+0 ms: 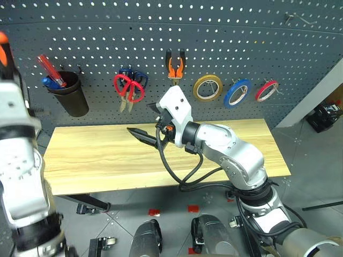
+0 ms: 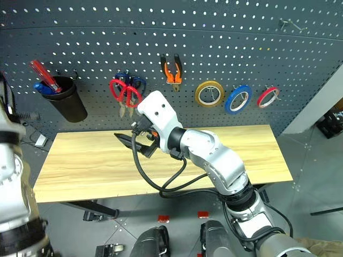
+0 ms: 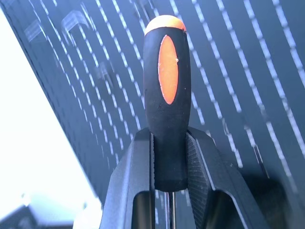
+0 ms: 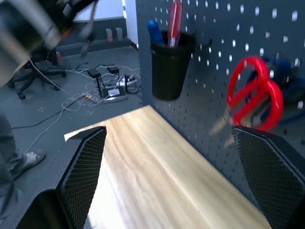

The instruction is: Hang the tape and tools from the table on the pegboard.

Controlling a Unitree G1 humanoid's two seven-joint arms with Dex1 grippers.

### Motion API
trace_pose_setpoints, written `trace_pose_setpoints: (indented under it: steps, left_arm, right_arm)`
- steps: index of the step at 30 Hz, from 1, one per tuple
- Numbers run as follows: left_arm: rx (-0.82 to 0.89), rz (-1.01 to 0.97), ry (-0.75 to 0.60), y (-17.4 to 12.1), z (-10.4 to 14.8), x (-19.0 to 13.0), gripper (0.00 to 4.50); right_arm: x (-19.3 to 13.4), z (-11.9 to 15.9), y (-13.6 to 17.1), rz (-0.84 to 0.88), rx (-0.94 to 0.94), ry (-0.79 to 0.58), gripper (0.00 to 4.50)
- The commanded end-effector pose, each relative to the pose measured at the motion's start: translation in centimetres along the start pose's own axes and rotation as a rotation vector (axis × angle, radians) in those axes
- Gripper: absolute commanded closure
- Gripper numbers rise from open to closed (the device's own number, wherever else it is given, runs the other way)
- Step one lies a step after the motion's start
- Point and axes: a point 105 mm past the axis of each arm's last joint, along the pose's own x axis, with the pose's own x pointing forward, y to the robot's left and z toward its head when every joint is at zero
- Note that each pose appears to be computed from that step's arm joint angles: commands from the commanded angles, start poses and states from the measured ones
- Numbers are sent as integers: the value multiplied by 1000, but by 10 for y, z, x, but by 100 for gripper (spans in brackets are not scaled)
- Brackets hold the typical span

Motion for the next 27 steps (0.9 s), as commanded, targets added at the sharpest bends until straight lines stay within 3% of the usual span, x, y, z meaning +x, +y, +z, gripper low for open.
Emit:
trace_pose_setpoints:
  steps: [1,6,15,27]
  left_arm:
    - [-16,-44,-82,-14,9,29,396]
    - [-22,-43,-139,-20,9,57,396]
    - [-56,5,-165,-29,-2,88,396]
    - [-91,54,-101,-26,-34,71,396]
  right_arm:
    - [3,13,0,-4,-21,-10,0]
    - [3,29,4,12,-27,-37,0]
    - [2,29,10,19,-25,-37,0]
    - [2,31,8,1,-20,-44,0]
